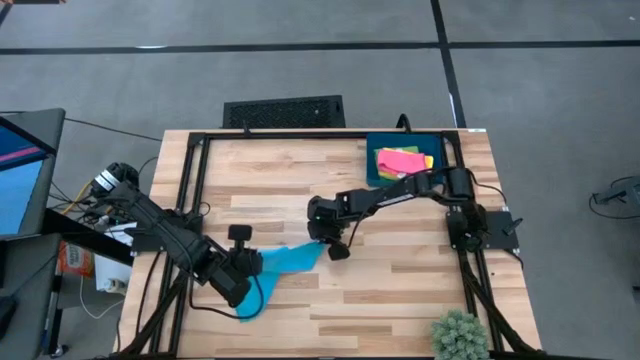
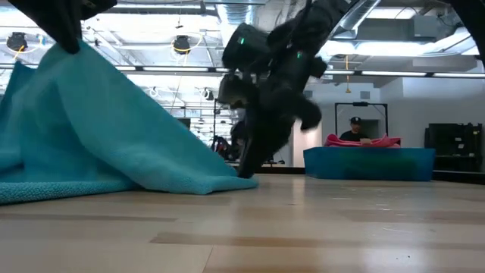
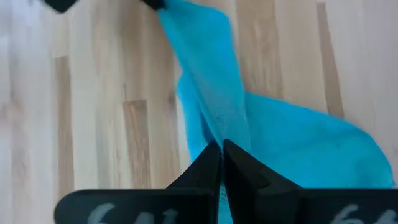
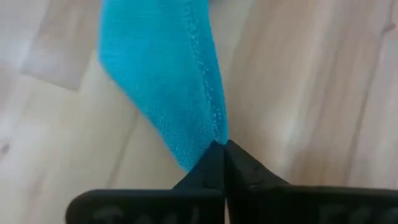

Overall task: Fold microfiber towels
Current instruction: Fold the light blue microfiber towel

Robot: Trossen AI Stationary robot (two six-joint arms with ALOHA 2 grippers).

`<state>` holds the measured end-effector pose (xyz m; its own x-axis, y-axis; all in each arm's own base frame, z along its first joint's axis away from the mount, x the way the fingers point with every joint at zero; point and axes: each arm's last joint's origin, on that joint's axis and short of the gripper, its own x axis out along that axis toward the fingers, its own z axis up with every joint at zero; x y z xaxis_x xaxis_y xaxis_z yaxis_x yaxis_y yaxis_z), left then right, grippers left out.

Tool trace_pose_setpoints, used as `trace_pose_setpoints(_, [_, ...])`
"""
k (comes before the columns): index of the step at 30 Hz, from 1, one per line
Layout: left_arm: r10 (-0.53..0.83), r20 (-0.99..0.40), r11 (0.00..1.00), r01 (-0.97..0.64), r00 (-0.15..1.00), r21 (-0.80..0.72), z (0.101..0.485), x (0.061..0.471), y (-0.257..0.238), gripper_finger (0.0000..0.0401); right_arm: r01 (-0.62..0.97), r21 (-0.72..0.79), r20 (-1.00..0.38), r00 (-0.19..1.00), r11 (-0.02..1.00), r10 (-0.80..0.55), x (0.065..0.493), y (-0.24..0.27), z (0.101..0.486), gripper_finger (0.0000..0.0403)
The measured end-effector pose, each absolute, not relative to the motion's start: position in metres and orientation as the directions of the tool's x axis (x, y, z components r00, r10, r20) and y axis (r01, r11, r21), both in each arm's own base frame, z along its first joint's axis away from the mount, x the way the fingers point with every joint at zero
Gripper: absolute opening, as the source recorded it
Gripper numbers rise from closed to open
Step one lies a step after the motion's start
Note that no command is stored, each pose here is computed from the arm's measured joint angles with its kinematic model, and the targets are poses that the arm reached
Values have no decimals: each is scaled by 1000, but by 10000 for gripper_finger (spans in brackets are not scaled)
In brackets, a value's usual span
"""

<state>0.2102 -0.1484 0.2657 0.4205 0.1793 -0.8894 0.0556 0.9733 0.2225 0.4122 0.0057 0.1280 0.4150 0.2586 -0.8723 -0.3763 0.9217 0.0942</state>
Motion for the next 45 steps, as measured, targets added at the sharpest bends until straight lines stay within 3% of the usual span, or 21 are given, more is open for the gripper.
trace_pose_setpoints(5, [215, -846, 975, -50, 488, 219, 284, 215, -146, 3, -333, 68, -823, 514, 941, 241, 404, 3, 179, 5])
trace_pose_setpoints(10, [256, -744, 967, -161, 617, 199, 330, 228, -140, 3, -245, -72, -734, 669, 967, 115, 379, -2, 254, 3])
trace_pose_setpoints(16, [310, -582, 950, -273, 752, 154, 397, 236, -125, 3, 55, -271, -564, 800, 961, -204, 336, -11, 330, 1])
trace_pose_setpoints(19, [249, -543, 966, -242, 802, 86, 430, 236, -116, 3, 156, -312, -488, 820, 937, -299, 311, -13, 358, 1])
trace_pose_setpoints(24, [33, -529, 997, -66, 848, -44, 472, 230, -97, 3, 251, -281, -413, 840, 926, -353, 282, -14, 385, 1])
trace_pose_setpoints(27, [44, -597, 999, -50, 801, 6, 476, 223, -81, 3, 307, -298, -419, 809, 904, -413, 274, -19, 387, 1])
trace_pose_setpoints(32, [340, -739, 936, -131, 581, 328, 459, 211, -43, 3, 349, -314, -451, 764, 883, -462, 281, -34, 378, 0])
trace_pose_setpoints(36, [545, -700, 823, -134, 462, 552, 454, 213, -9, 3, 408, -328, -452, 724, 852, -521, 293, -54, 369, 0])
trace_pose_setpoints(45, [696, -613, 687, -97, 374, 721, 461, 221, 60, 3, 564, -457, -246, 663, 688, -707, 294, -84, 391, 0])
